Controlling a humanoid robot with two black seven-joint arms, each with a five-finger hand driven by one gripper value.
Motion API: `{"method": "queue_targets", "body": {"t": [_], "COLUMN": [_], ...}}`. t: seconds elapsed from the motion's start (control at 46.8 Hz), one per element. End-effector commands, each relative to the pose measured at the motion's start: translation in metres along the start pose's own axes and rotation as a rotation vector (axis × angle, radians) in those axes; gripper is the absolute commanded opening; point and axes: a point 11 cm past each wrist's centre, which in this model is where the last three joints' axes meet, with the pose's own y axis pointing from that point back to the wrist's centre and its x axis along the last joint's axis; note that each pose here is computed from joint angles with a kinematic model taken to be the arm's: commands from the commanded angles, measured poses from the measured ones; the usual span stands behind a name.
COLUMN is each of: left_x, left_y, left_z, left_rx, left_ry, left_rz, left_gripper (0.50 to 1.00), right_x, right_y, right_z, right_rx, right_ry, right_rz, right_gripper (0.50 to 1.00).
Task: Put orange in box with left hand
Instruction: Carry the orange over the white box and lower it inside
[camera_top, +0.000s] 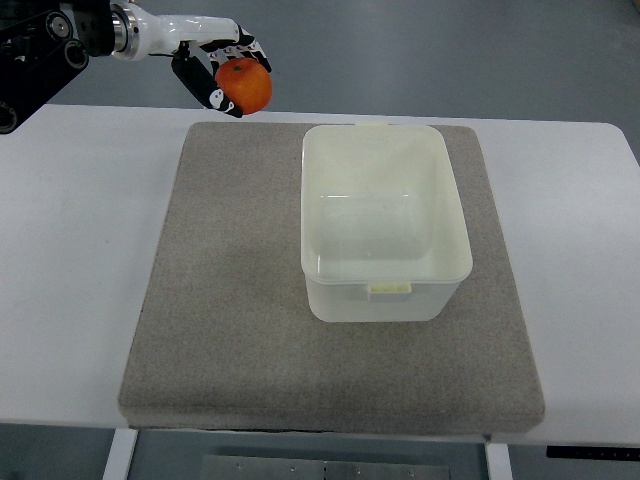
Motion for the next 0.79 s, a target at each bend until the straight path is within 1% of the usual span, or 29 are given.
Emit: {"method": "queue_targets", "body": {"t": [0.0,0.214,0.342,0.449,0.578,0.663,0.77], "left_x": [-0.002,-0.011,-0.016,-0.027,-0.046,-0.058,-0.063], "left_y": [0.001,0.0,-0.001,-0.01,-0.025,-0.034,-0.039], "left_z": [0.025,0.084,0.113,0.133,0.147,0.151,0.153], "left_rx": [-0.066,-0.21,-0.271,-0.309,-0.319,-0.296,-0.27], "left_ry": [-0.042,-0.129,-0.172,-0.203,-0.208,-0.231,-0.256], "left_rz": [-0.014,-0.066,-0.11,-0.142,-0.181,-0.207,-0.215], "left_gripper": [0.5,0.5,0.5,0.5,0.5,0.5,0.5], "right_x": [0.0,0.0,0.0,0.0,0.0,0.0,0.0], "right_y": [0.0,0.0,0.0,0.0,0.0,0.0,0.0], "right_z": [0.0,0.0,0.0,0.0,0.0,0.0,0.001], "right_rx": [0.0,-0.001,0.0,0.0,0.0,0.0,-0.003], "right_ry": [0.0,0.0,0.0,0.0,0.0,0.0,0.0], "right_rz": [0.0,-0.001,-0.001,0.0,0.0,0.0,0.0], "right_gripper": [0.926,0.926,0.926,0.926,0.926,0.926,0.926]}}
